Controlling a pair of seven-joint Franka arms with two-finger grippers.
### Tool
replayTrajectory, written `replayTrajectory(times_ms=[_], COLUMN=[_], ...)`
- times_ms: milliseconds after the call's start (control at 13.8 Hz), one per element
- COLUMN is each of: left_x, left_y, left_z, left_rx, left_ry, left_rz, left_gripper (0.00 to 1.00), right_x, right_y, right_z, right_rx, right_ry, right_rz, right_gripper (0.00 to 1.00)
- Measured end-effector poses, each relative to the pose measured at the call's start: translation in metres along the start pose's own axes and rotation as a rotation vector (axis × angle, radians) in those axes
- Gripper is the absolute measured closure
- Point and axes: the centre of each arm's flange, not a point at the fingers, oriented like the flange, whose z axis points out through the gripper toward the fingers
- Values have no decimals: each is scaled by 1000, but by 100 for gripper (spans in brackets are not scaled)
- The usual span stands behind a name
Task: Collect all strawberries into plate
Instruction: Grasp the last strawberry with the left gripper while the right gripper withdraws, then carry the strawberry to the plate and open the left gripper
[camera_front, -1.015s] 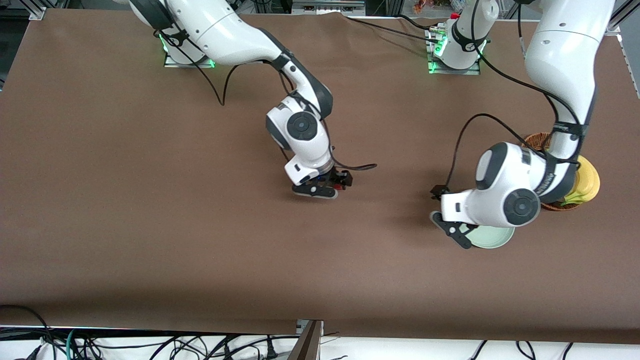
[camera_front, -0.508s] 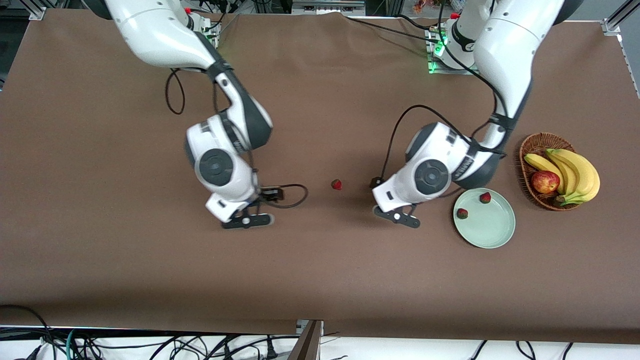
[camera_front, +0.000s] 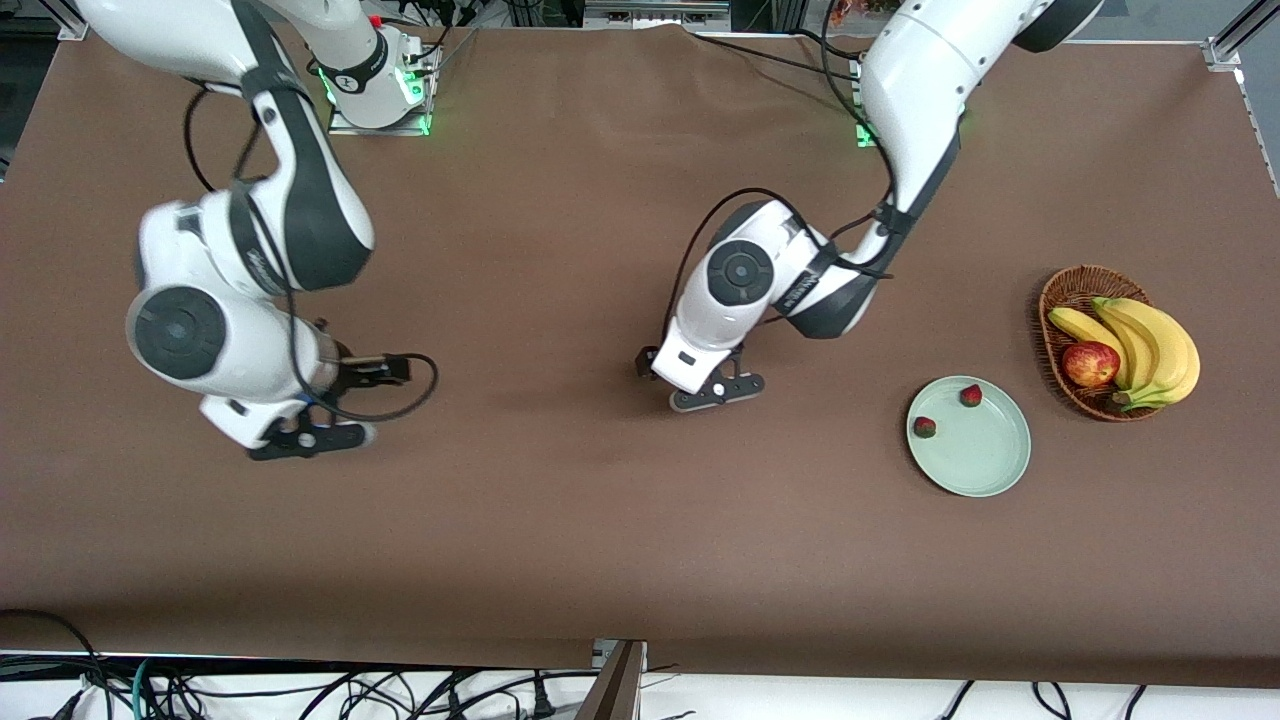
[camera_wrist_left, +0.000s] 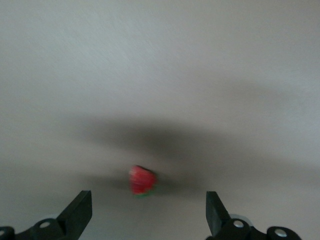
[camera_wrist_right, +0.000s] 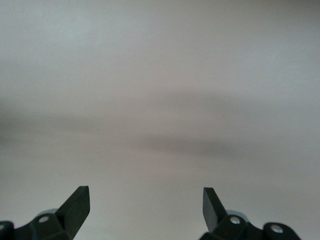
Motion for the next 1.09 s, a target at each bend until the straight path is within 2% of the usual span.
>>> replayTrajectory(times_ms=[73, 218, 363, 435, 508, 943, 1088], left_x=[-5, -5, -1, -1, -2, -6, -6], left_y=[3, -1, -8, -11, -12, -22, -22], left_z=[13, 30, 41, 46, 50, 78, 78], left_rx=[-7, 2, 32, 45, 54, 94, 92], left_ry=[-1, -5, 13, 18, 21, 2, 2], left_rz=[-27, -44, -30, -22, -13, 0, 1], left_gripper=[0, 2, 11, 11, 16, 25, 44], right_x=[-8, -31, -56, -70, -82, -124, -135], right_y=[17, 55, 91, 105, 112, 115, 129], right_z=[-23, -63, -94, -108, -118, -138, -149], right_rx=[-8, -10, -8, -7, -7, -11, -9], right_ry=[20, 23, 14, 14, 17, 14, 33], right_rz=[15, 12, 11, 21, 31, 40, 65], right_gripper=[0, 0, 0, 0, 0, 0, 0])
